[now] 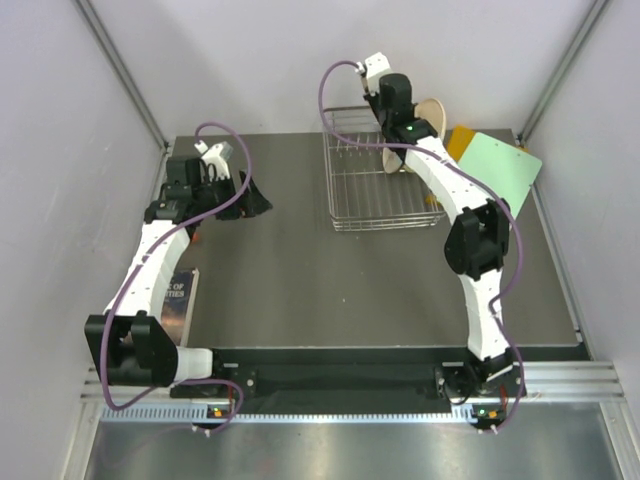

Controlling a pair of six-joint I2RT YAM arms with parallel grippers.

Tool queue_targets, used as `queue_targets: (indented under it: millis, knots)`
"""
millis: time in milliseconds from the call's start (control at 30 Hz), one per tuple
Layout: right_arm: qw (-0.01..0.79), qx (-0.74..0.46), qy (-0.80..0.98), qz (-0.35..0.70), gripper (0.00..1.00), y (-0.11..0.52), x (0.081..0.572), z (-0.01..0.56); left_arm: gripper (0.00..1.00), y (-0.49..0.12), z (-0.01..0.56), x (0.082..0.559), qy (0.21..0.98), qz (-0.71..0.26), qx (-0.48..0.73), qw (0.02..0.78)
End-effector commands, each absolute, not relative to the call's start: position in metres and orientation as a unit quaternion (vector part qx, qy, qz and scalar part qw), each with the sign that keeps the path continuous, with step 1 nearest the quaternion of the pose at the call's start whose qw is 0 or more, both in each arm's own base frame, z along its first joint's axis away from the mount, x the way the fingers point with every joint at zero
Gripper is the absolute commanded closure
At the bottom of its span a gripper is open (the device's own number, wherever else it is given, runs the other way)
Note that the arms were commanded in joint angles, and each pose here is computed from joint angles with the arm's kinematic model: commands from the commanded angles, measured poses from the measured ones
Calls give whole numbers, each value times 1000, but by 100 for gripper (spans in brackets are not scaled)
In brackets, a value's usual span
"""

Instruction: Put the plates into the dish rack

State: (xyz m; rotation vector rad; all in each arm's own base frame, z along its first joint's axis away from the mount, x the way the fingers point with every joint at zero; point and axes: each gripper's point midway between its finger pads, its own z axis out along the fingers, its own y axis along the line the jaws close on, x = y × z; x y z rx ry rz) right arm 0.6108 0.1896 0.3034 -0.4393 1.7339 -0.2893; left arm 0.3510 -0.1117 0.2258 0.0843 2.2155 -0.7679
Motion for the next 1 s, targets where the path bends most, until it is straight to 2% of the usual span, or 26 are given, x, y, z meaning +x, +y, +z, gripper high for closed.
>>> queue_targets:
  millis: [0,533,733,967]
  knots:
    - [682,-158,701,-135,100,185,626,347,12,-108,242,351,859,-300,42,412]
    - [643,-171,735,-129,100,185,624,305,12,-107,237,353,863,-300,40,404]
    - [597,-98,792,-81,100,174,607,257,12,-109,237,354,860,-307,38,405]
    - [620,-1,784,-37,100,177,606,282,12,-112,231,344,860,-320,31,396]
